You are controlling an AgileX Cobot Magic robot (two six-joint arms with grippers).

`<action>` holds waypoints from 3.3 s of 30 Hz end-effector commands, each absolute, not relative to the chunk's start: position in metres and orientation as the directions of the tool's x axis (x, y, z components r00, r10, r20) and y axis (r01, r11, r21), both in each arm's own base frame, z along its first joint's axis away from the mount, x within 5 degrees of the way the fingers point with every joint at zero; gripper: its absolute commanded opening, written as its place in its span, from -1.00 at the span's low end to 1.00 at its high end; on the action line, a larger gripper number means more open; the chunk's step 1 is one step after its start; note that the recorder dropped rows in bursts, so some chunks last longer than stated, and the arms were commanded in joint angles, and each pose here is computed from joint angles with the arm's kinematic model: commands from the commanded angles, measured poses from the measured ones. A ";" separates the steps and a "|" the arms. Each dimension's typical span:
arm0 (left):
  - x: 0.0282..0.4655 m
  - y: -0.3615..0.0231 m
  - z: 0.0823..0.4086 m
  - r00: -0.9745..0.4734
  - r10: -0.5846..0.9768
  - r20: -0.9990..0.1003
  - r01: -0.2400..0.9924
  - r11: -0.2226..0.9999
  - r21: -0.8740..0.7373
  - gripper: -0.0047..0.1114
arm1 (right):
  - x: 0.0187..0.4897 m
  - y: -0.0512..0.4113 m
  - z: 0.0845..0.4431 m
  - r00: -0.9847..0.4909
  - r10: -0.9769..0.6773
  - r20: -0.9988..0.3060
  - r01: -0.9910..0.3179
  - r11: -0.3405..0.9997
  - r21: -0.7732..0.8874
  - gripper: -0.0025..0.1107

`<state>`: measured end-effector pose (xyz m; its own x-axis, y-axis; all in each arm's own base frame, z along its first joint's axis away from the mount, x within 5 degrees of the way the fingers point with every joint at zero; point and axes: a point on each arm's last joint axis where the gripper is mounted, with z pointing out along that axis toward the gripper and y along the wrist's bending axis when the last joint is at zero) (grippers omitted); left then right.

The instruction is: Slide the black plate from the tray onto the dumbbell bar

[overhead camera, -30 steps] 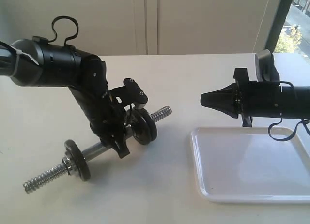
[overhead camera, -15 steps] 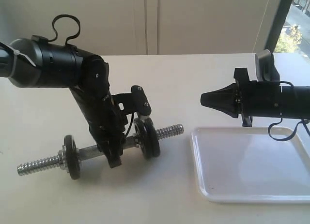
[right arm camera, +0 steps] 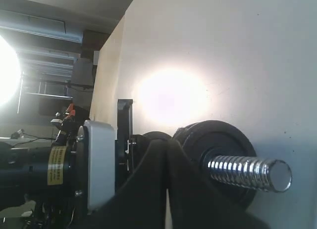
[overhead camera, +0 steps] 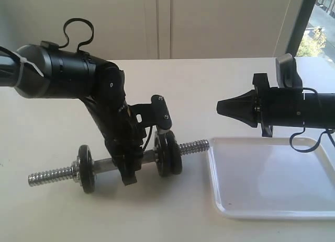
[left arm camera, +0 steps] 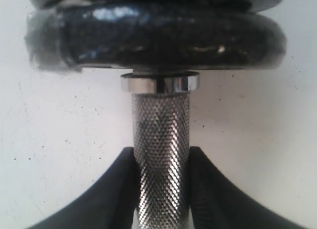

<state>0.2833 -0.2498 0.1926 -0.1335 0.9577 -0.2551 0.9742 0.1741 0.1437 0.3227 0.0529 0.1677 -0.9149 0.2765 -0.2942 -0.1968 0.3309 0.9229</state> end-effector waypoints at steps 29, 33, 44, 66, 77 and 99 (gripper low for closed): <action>0.275 -0.255 0.219 0.038 0.938 -0.343 0.986 0.021 0.166 -0.92 | 0.323 0.053 0.172 -0.908 0.276 -0.316 -0.222 0.322 0.920 -0.96; 0.275 -0.255 0.216 0.035 0.942 -0.332 0.988 0.016 0.150 -0.78 | 0.323 0.053 0.172 -0.908 0.276 -0.316 -0.222 0.322 0.920 -0.96; 0.274 -0.255 0.207 0.029 0.953 -0.301 0.994 0.004 0.108 -0.01 | 0.323 0.053 0.172 -0.908 0.276 -0.316 -0.222 0.322 0.920 -0.96; 0.273 -0.254 0.182 0.017 0.974 -0.226 1.000 -0.013 0.016 0.08 | 0.323 0.053 0.172 -0.908 0.276 -0.316 -0.222 0.322 0.920 -0.96; 0.272 -0.253 0.187 0.000 0.973 -0.230 1.000 0.005 0.023 0.50 | 0.323 0.053 0.172 -0.905 0.271 -0.327 -0.234 0.326 0.916 -0.96; 0.263 -0.237 0.262 -0.162 0.929 -0.332 0.964 0.221 0.148 0.45 | 0.323 0.053 0.172 -0.900 0.267 -0.344 -0.250 0.330 0.910 -0.96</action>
<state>0.2679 -0.2417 0.2363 -0.0270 0.9598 -0.2793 0.9857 0.0720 0.1523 0.3227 0.0529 0.1677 -0.9106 0.2696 -0.3131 -0.2155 0.3365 0.9167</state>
